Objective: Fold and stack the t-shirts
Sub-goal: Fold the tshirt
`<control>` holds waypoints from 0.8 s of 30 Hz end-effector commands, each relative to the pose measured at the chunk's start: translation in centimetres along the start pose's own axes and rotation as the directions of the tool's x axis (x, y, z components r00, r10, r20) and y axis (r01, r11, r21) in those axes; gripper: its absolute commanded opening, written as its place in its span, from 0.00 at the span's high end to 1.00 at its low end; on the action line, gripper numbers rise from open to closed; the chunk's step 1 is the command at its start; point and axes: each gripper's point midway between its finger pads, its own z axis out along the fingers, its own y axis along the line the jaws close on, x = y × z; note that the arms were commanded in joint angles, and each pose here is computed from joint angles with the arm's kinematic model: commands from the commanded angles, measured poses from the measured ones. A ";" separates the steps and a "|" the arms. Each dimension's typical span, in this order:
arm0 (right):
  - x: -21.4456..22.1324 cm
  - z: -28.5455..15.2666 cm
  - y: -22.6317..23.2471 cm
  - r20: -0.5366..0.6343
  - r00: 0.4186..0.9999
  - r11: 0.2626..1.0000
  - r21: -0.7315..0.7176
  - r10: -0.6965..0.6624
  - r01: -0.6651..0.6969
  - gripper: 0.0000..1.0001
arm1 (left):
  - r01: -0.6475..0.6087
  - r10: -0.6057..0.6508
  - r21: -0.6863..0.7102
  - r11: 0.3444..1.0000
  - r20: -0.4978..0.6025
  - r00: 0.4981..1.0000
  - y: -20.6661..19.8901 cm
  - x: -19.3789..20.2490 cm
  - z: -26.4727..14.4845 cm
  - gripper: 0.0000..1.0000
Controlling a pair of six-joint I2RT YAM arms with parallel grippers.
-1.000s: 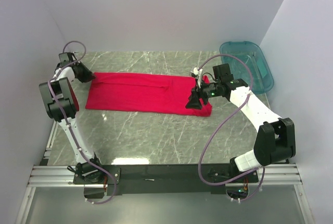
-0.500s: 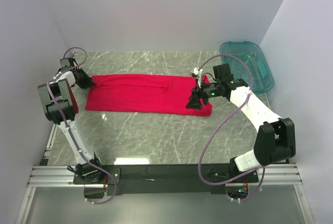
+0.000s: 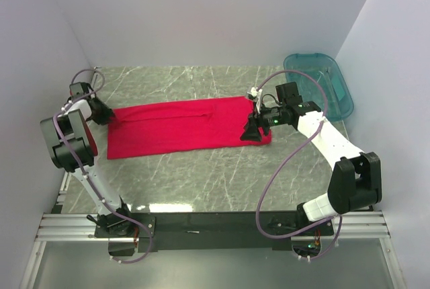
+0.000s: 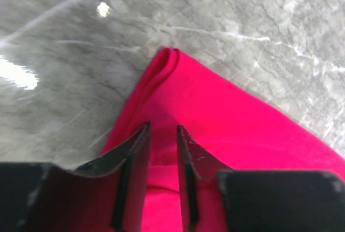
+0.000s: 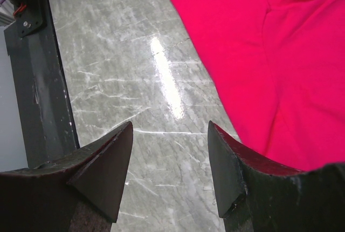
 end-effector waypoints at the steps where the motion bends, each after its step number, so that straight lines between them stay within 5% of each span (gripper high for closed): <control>1: -1.9 -1.0 0.1 0.042 0.997 0.998 0.010 -0.057 0.057 0.36 | -0.046 0.045 0.003 0.999 0.174 0.984 -2.4 -5.6 -4.2 0.67; 5: -1.8 -0.8 0.0 0.034 0.998 0.999 0.006 -0.052 0.052 0.36 | -0.172 0.138 0.091 0.981 0.301 0.943 -8.2 -9.0 -8.3 0.63; 7: -1.6 -0.7 -0.2 0.028 0.998 0.999 0.005 -0.048 0.048 0.36 | -0.270 0.197 0.234 0.934 0.294 0.935 -13.2 -7.1 -8.9 0.62; 12: -1.3 -0.7 -0.4 0.019 0.999 0.999 0.016 -0.044 0.043 0.36 | -0.454 0.478 0.598 0.660 0.131 0.868 -25.7 6.8 -7.0 0.59; 15: -1.3 -0.9 -0.7 0.024 0.999 0.999 0.025 -0.039 0.038 0.36 | -0.536 0.642 0.648 0.541 0.094 0.761 -30.5 14.1 -5.2 0.59; 18: -1.3 -1.3 -1.0 0.030 0.999 0.999 0.031 -0.030 0.029 0.36 | -0.626 0.722 0.597 0.502 0.109 0.683 -32.7 17.3 -2.5 0.59; 24: -1.3 -2.1 -1.5 0.056 0.998 0.999 0.035 -0.007 0.005 0.36 | -0.746 0.779 0.558 0.363 0.258 0.571 -35.2 18.1 -0.3 0.48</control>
